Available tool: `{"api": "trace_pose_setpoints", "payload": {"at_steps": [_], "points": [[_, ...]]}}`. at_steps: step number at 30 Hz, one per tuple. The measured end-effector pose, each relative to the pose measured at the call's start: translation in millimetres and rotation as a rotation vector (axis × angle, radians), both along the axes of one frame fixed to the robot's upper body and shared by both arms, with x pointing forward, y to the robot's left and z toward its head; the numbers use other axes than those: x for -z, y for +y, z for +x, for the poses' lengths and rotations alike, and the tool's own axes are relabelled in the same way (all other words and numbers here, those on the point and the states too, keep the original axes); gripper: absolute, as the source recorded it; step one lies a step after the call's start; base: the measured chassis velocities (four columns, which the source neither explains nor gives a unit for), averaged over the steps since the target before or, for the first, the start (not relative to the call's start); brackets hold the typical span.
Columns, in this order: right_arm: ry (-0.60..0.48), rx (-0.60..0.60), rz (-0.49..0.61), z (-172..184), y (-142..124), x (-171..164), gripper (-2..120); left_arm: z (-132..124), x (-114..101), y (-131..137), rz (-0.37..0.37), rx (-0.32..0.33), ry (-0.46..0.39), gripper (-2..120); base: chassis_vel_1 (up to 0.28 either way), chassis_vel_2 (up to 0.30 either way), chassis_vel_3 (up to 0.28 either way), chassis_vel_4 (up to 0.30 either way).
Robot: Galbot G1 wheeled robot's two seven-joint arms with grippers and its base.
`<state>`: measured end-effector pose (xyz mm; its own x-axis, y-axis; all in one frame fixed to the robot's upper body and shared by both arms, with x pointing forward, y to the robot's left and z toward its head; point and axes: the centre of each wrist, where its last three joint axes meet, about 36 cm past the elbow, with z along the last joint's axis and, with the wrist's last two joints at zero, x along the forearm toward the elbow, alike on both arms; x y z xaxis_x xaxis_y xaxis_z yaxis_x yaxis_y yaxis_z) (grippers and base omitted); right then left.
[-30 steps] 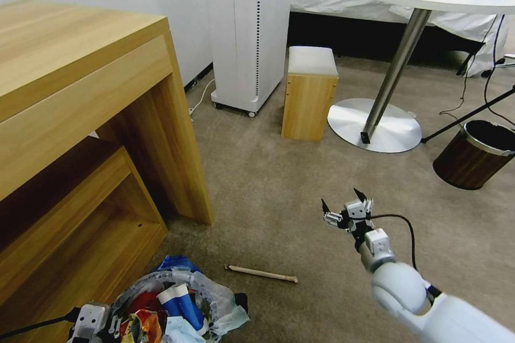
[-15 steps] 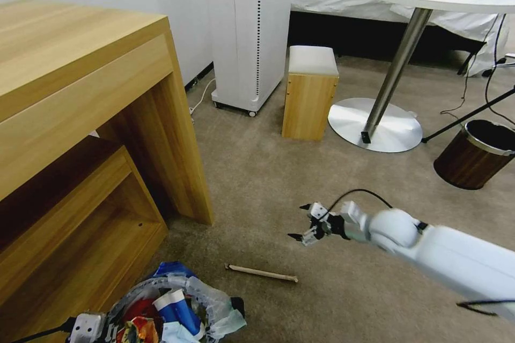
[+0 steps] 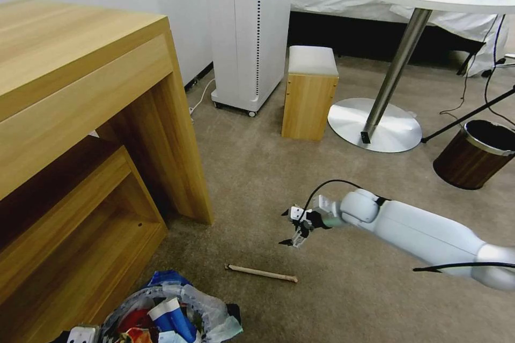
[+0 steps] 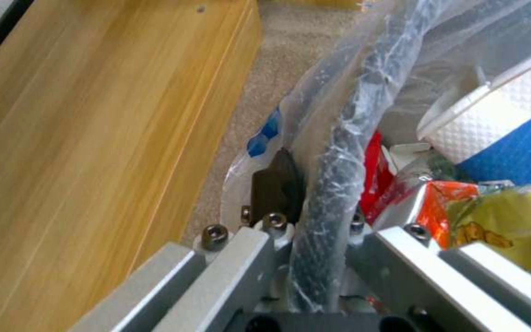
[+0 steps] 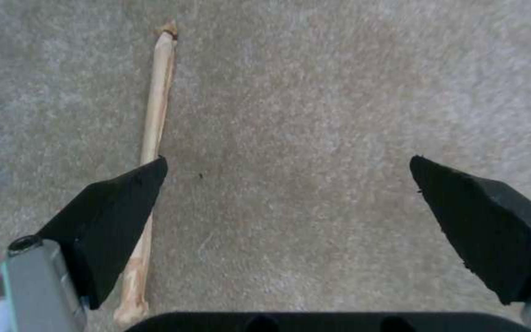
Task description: Pick up the trash bin and place the garbage on the floor into it.
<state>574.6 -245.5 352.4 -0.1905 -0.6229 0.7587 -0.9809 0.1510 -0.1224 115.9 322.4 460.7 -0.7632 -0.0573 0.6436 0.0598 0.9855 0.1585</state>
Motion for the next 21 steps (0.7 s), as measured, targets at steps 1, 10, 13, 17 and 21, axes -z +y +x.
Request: {"api": "trace_pose_setpoints", "payload": {"at_steps": [1, 10, 13, 17, 21], "points": [[0.011, -0.002, -0.004, -0.6, 4.2, 5.4, 100, -0.6, 0.4, 0.2, 0.001, -0.003, 0.002, 0, 0.0, 0.0, 0.0, 0.0], [0.042, -0.01, -0.046, -2.4, 26.5, 37.2, 100, -2.0, 1.6, 1.1, 0.001, -0.008, 0.009, 0, 0.0, 0.0, 0.0, 0.0], [0.042, -0.011, -0.052, -3.7, 31.5, 41.5, 100, -1.5, 1.6, 1.1, -0.002, -0.002, 0.009, 0, 0.0, 0.0, 0.0, 0.0], [0.046, -0.013, -0.048, -8.7, 38.9, 48.1, 100, 1.4, 0.9, 2.8, 0.002, 0.015, 0.005, 0, 0.0, 0.0, 0.0, 0.0], [0.066, -0.012, -0.042, -19.2, 41.4, 55.7, 100, 2.2, 0.1, 4.4, 0.012, 0.025, 0.005, 0, 0.0, 0.0, 0.0, 0.0]]}}
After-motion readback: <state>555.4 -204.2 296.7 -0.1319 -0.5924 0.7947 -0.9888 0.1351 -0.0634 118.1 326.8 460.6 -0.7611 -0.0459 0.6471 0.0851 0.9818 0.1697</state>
